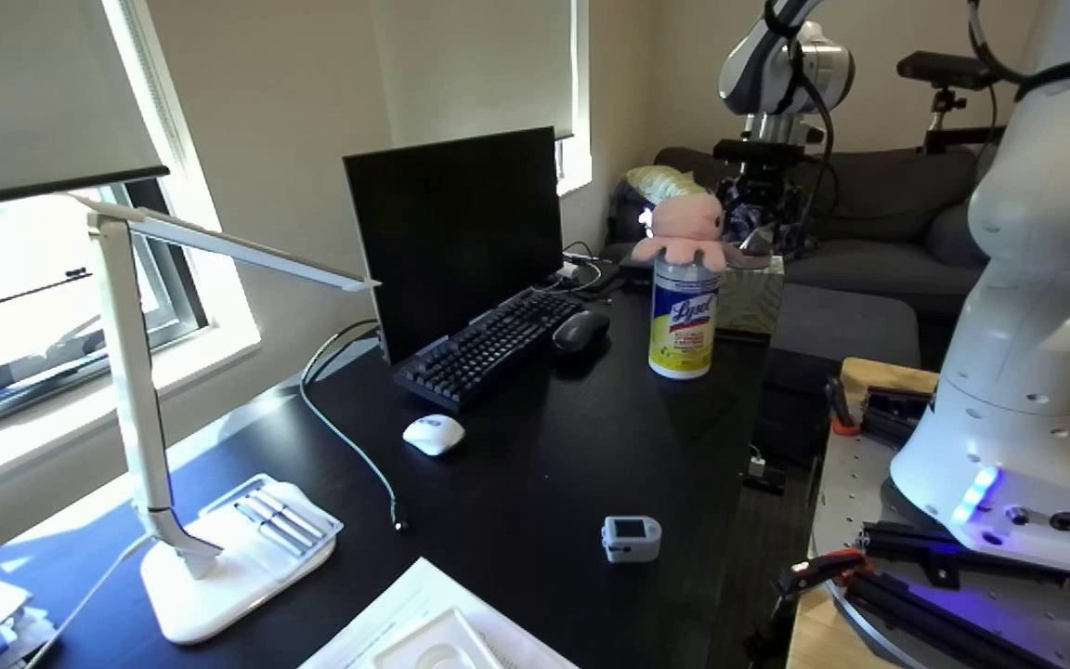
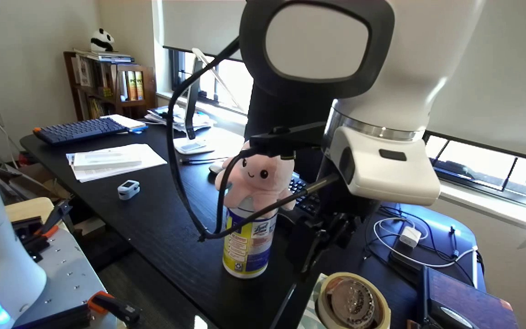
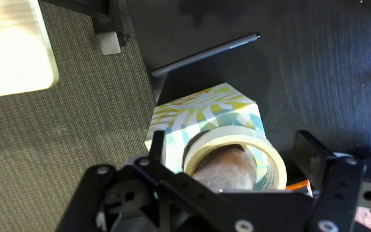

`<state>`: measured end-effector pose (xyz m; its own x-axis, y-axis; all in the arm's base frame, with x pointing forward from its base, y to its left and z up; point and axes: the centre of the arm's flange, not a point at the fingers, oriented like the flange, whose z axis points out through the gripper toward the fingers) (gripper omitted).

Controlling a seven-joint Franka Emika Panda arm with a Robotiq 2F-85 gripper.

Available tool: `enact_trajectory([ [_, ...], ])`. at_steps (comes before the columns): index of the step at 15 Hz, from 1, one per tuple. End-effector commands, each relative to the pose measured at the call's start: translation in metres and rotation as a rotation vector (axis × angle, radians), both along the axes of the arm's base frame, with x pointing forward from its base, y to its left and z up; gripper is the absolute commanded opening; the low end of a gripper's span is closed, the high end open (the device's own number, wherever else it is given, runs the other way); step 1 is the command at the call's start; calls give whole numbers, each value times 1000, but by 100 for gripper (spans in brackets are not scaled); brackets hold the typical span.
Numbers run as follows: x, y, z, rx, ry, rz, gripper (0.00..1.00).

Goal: Place object on top of the box to the right on top of the pink doll

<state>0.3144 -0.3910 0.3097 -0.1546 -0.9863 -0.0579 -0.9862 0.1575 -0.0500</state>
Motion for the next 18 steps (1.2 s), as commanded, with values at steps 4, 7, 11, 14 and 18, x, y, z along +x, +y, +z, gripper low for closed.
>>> enact_trajectory([
  [4,-1,3,-24,3,26,-64,100],
  [7,-7,-3,-39,-22,36,-153,100],
  [11,-12,-12,-50,-45,44,-217,100],
  [14,-12,-10,-52,-50,44,-202,100],
  [18,-13,-11,-51,-41,39,-194,96],
])
